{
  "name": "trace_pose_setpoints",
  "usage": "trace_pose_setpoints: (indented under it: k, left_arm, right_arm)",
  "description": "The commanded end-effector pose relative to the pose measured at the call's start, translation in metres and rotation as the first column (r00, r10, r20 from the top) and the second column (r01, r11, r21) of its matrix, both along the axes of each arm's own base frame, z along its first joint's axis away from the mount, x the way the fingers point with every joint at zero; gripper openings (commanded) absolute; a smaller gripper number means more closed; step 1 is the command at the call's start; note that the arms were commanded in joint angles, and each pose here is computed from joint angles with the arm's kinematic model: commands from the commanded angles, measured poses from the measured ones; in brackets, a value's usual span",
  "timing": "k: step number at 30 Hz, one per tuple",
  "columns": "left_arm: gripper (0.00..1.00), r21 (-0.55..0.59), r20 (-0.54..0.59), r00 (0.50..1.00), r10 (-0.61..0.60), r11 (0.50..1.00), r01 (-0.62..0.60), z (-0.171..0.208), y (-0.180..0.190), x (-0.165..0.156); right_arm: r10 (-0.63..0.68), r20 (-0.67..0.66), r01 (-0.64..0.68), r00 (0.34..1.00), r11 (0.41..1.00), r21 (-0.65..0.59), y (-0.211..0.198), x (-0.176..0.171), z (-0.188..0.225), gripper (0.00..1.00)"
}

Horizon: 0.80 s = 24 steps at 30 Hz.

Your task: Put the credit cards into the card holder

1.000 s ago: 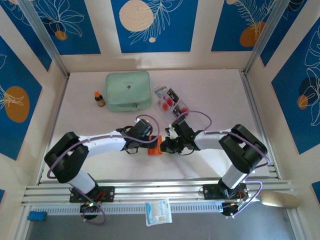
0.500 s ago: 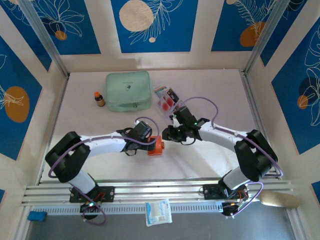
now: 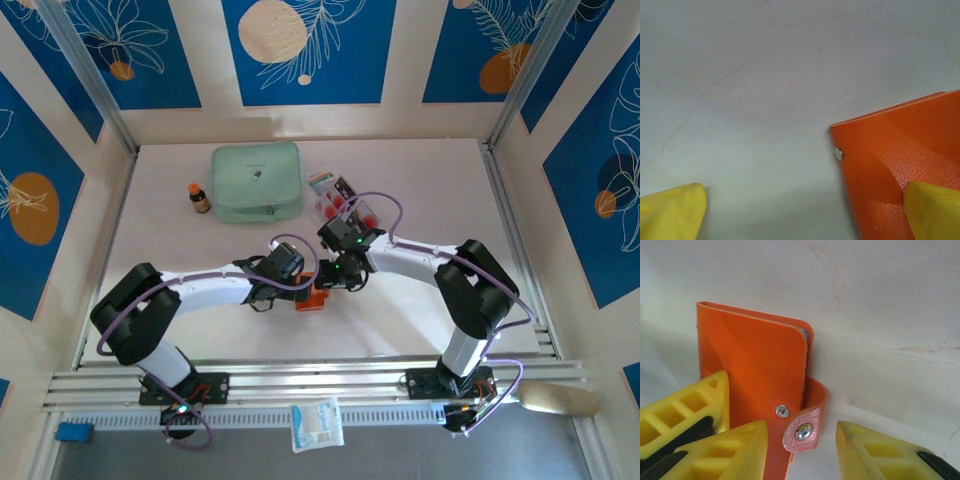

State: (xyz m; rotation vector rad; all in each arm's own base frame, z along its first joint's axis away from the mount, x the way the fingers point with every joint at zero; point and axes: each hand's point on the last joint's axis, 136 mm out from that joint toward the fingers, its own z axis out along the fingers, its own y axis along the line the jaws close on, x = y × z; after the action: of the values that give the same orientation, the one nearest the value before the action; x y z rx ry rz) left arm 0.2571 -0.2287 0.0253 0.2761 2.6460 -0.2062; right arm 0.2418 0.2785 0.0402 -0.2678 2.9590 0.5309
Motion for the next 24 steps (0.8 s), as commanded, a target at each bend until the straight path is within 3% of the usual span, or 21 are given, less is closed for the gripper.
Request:
trace_pose_setpoints:
  k: [1, 11, 24]
  left_arm:
    - [1.0, 0.119, -0.041, 0.999, 0.001, 0.993, 0.003, -0.0206, 0.0236, -0.0128]
    - [1.0, 0.113, -0.04, 0.999, 0.0, 0.994, 0.005, -0.0208, 0.0227, -0.0129]
    - [1.0, 0.109, -0.042, 0.999, 0.003, 0.994, 0.002, -0.0227, 0.0228, -0.0137]
  right_arm:
    - [0.017, 0.004, -0.017, 1.0, 0.998, -0.053, -0.0043, 0.0011, -0.0016, 0.4]
    - [0.008, 0.011, -0.007, 1.0, 0.998, -0.062, -0.0085, 0.0029, -0.0015, 0.17]
    - [-0.005, 0.018, 0.006, 1.0, 0.999, -0.048, -0.01, 0.0072, 0.0045, 0.25]
